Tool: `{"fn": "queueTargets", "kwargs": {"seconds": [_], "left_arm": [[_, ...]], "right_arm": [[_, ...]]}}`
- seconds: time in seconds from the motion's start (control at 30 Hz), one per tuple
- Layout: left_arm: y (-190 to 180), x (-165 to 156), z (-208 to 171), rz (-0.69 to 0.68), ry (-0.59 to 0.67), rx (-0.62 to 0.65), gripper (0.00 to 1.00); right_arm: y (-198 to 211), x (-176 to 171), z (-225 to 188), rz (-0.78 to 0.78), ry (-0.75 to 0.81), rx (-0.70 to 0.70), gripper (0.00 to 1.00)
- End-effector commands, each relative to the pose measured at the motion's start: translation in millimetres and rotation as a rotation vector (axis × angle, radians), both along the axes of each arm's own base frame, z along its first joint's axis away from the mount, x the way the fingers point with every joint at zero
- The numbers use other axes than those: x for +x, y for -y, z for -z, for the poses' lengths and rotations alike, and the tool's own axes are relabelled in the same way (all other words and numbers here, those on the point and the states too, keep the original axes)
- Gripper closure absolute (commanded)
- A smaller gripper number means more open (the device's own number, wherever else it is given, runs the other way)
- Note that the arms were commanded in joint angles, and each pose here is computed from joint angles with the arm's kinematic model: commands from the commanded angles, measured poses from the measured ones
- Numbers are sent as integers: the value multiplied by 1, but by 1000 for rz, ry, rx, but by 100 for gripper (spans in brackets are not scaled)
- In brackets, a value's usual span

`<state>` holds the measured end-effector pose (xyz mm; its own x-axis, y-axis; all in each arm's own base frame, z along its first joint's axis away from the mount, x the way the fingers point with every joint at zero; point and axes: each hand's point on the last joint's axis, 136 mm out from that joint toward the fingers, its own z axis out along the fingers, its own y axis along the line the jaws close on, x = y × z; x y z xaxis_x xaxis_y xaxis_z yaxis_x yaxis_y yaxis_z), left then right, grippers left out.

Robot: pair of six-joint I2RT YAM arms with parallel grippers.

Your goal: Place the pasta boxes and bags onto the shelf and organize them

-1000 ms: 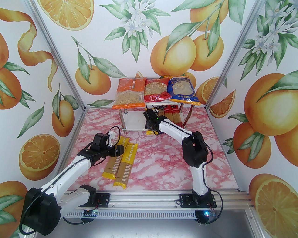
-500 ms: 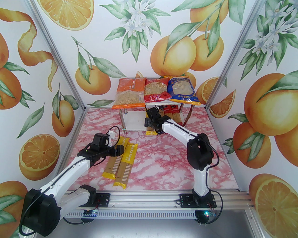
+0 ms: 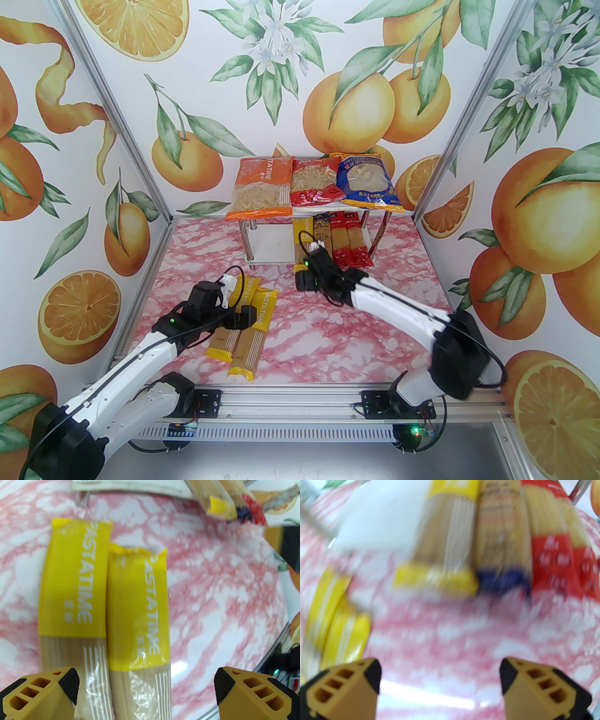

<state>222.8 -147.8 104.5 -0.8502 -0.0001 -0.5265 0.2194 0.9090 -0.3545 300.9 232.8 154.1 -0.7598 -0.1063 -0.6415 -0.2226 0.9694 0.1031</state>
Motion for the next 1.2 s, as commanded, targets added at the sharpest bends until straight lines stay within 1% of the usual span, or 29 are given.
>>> {"fn": "queueTargets", "kwargs": {"seconds": [0.0,0.1,0.23,0.43,0.63,0.87,1.07,1.17], "left_arm": [[-31,-12,26,-130,-70,122,0],[-40,-15,36,-180,-96,137,0],[-43,-17,48,-211,-142,137,0],[-48,-22,59,-237,-177,153,0],[-60,-24,62,-260,-187,221,0],[-60,-21,70,-249,-213,249,0],[-71,-13,74,-242,-228,365,0],[-73,-6,76,-240,-243,384,0]], "right_arm": [[18,-23,-8,46,15,27,12],[30,-36,-19,67,35,77,13],[43,-44,-38,80,91,121,12],[53,-50,-53,68,141,128,11],[52,-50,-52,41,150,115,10],[51,-49,-47,17,145,87,9],[61,-49,-44,35,144,95,8],[66,-50,-42,46,142,102,8]]}}
